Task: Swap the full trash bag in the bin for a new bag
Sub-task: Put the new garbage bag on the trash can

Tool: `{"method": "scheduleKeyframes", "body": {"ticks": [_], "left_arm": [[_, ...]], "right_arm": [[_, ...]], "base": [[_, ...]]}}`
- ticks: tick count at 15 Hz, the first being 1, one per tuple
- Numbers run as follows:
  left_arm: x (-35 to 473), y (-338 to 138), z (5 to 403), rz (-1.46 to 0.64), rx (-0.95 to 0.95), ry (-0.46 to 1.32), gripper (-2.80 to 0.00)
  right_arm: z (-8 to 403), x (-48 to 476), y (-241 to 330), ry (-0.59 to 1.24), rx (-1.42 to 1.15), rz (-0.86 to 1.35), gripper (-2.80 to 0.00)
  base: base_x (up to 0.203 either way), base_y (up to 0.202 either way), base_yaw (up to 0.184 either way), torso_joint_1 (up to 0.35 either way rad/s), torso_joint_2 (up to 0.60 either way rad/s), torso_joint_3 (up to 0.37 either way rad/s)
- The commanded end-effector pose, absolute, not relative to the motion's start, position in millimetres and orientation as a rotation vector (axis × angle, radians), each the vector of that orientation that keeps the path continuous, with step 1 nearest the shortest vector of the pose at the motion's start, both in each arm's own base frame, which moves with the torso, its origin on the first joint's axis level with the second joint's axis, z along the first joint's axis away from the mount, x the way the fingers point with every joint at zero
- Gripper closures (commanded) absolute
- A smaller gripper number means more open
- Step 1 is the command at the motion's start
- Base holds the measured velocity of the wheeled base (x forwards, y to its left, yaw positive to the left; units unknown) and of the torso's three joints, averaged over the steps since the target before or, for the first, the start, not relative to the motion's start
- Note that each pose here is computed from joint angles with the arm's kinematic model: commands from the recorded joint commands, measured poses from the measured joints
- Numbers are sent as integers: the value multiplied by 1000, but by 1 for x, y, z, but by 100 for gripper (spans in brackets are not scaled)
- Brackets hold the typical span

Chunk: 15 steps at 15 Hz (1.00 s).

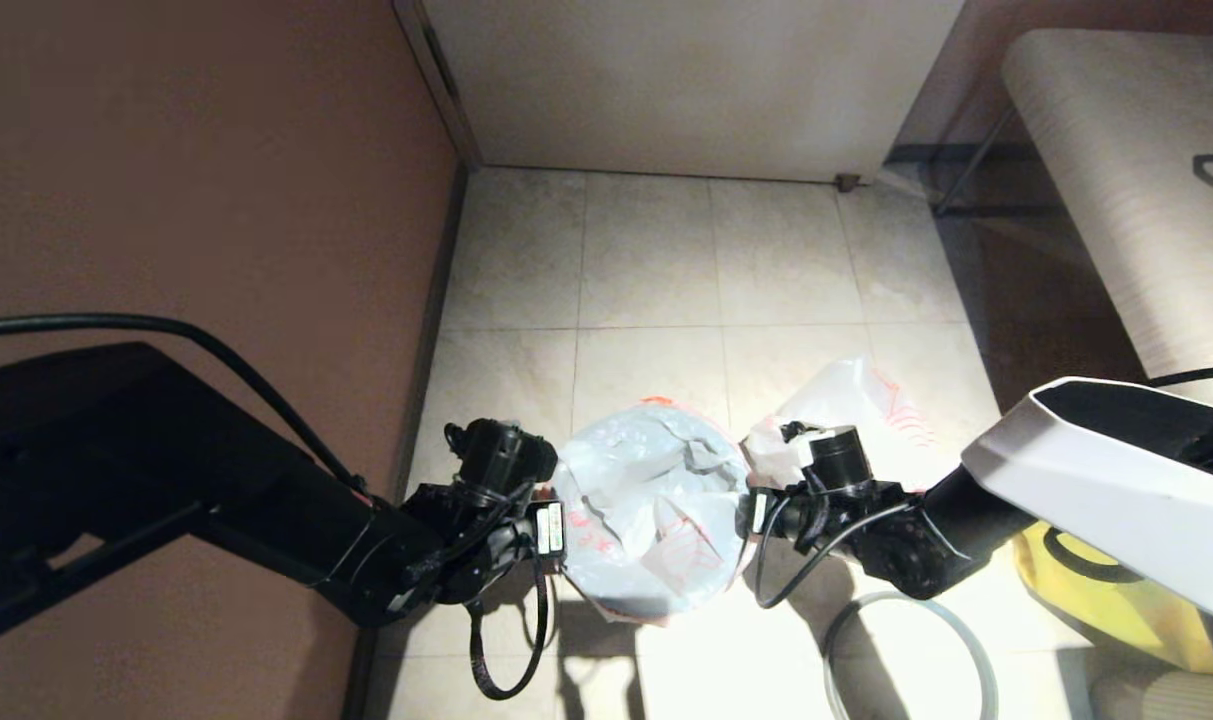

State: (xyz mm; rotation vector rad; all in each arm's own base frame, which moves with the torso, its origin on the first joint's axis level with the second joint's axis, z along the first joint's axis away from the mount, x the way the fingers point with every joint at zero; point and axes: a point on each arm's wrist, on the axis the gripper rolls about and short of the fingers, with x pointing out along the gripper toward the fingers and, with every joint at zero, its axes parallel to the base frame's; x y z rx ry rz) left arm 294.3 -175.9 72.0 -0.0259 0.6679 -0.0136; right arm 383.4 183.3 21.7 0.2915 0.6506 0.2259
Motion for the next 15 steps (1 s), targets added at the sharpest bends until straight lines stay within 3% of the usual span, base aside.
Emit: {"method": "scheduleKeyframes", "body": {"ticks": [1,6,10,15], "left_arm": [[296,-178,72,-15,-30,662,0],[296,-192,84,-57,-32,624,0],[299,-220,91,-120,-22,609,0],[322,-268,56,-161,106,726,0]], "right_arm": [[7,387,184,668,283,204,0],[14,394,166,627,282,104,0],[66,364,151,567,309,111,0],[125,319,82,467,411,10,0]], "base": [[0,0,0,0,0,0],[0,0,0,0,0,0],[0,0,0,0,0,0],[0,0,0,0,0,0]]}}
